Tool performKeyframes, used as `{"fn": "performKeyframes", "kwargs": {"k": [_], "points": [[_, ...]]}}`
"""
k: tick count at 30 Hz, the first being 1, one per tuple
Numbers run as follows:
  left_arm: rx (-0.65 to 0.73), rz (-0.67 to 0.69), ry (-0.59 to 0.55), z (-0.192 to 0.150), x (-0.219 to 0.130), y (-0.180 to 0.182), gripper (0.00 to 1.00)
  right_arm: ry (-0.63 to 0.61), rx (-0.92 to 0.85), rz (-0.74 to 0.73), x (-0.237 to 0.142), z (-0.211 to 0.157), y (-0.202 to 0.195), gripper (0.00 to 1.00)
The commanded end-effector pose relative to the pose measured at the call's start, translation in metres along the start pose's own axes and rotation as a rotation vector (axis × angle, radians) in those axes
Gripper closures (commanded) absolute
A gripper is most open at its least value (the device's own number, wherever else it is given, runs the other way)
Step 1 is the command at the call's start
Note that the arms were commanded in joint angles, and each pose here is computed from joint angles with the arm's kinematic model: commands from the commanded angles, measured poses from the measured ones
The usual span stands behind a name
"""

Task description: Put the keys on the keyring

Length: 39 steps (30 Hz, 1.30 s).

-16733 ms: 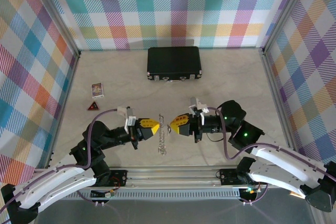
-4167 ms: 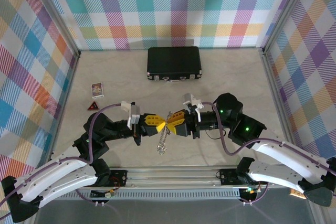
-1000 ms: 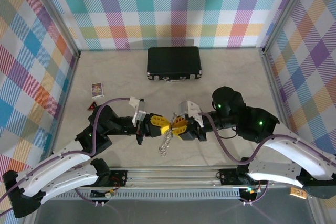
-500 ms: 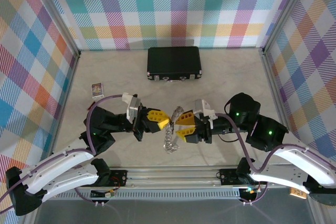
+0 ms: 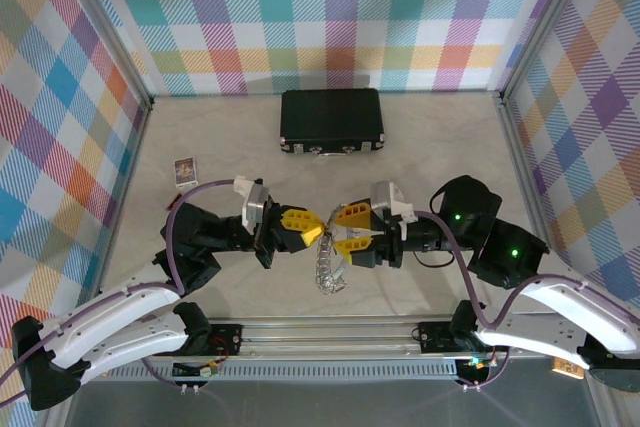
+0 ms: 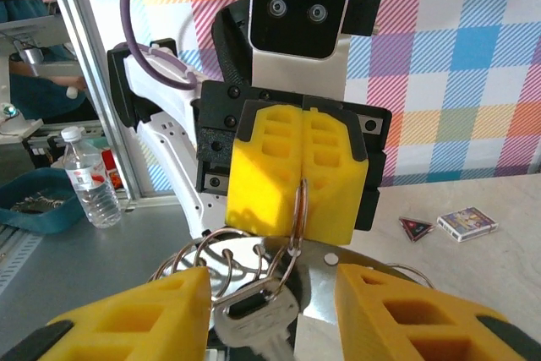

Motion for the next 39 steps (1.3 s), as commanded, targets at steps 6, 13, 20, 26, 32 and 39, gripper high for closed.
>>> {"fn": "performKeyframes", "kwargs": {"k": [6,13,20,26,32,39], "points": [[0.038,-0.037,-0.024,0.003,-0.002,-0.004,1.00,-0.076,-0.012,-0.042,0.002,0.011,-0.005,0.60],[0.042,-0.038,-0.022,0.003,-0.002,-0.005,1.00,-0.061,0.003,-0.016,0.010,0.007,-0.006,0.80],[0.048,-0.027,-0.021,0.004,-0.003,-0.006,1.00,-0.036,0.023,0.006,0.013,0.003,-0.006,0.84],[0.048,-0.010,-0.015,0.004,-0.002,-0.004,1.00,-0.006,0.018,0.000,0.013,0.001,-0.006,1.00],[0.046,0.082,0.075,-0.002,-0.002,0.004,0.99,0.083,0.000,-0.010,0.013,0.001,-0.009,1.00],[0.072,0.204,0.251,-0.004,-0.006,0.003,0.72,0.213,-0.045,0.014,0.011,0.003,-0.011,1.00]]}}
Point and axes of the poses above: each hand's point on the last joint's axis, 136 mm out from that joint toward the fingers, its own x axis out along the fingers, its own y axis along the line the jaws close on, z = x × y, the point moved 9 cm from there along -x, back along the fingers, and after that the axes turned 15 degrees about -x, right-handed, at the moved point
